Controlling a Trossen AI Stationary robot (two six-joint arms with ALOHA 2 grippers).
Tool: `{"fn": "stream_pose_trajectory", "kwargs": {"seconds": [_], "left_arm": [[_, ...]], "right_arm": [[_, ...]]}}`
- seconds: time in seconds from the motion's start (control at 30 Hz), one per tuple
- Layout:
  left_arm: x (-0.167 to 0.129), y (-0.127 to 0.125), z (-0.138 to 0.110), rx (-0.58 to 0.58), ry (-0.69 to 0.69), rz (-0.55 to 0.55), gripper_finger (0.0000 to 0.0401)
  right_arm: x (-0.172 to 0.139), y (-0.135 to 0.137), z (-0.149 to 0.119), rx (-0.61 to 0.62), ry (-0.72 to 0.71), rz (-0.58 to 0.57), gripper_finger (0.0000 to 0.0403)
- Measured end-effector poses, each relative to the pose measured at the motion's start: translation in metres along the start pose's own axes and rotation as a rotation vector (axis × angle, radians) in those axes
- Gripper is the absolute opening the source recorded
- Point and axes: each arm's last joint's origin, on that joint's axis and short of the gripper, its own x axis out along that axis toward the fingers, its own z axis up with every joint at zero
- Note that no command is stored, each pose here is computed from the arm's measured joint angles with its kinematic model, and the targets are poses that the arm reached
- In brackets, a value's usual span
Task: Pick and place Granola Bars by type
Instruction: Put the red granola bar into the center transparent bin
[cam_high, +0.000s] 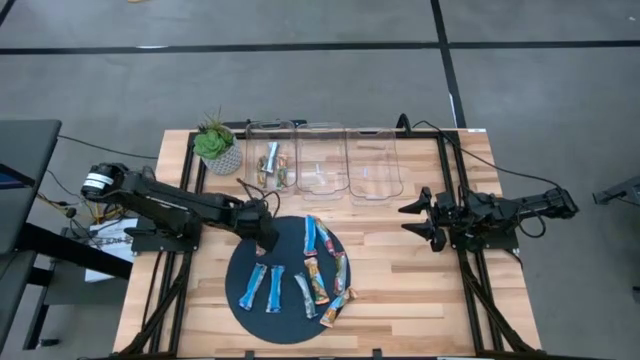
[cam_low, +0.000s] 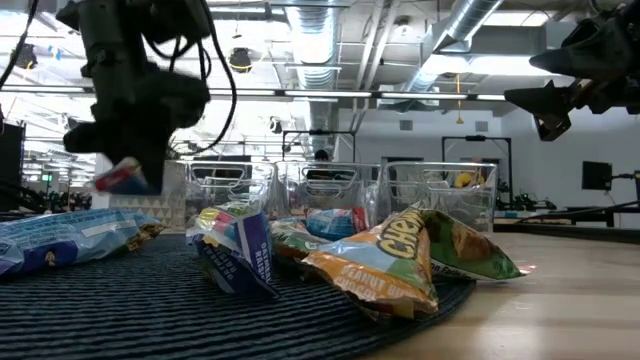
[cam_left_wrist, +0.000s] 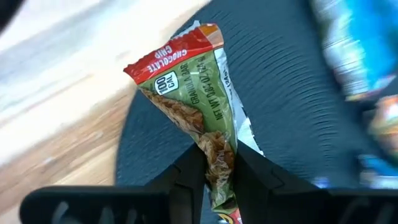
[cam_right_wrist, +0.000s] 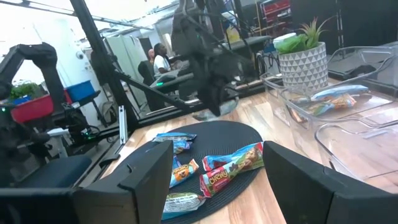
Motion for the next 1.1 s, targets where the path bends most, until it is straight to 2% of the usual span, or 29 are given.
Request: {"fn": "stream_pose_trajectory", "kwargs": {"seconds": [0.27,0.6,0.73,0.87,1.1], "left_arm": [[-0.029,-0.016,0.013,-0.016,-0.211,-0.267,0.0062],[-0.061,-0.046,0.029,-0.063,-0.408,-0.704,0.0062],[-0.072,-0.055,0.033,-0.067,-0.472,-0.84,0.0062],[-0.076,-0.057,0.035,-0.035,-0.508,-0.882,0.0062],[-0.075,-0.052,0.046,-0.014,-0.568,-0.845,0.0062]], "right_arm": [[0.0,0.0,0.0,0.0,0.0,0.0,0.0244],[0.0,0.0,0.0,0.0,-0.001,0.0,0.0244],[0.0,0.0,0.0,0.0,-0.001,0.0,0.0244],[0.0,0.0,0.0,0.0,-0.001,0.0,0.0244],[0.0,0.0,0.0,0.0,-0.001,0.0,0.0244]]}}
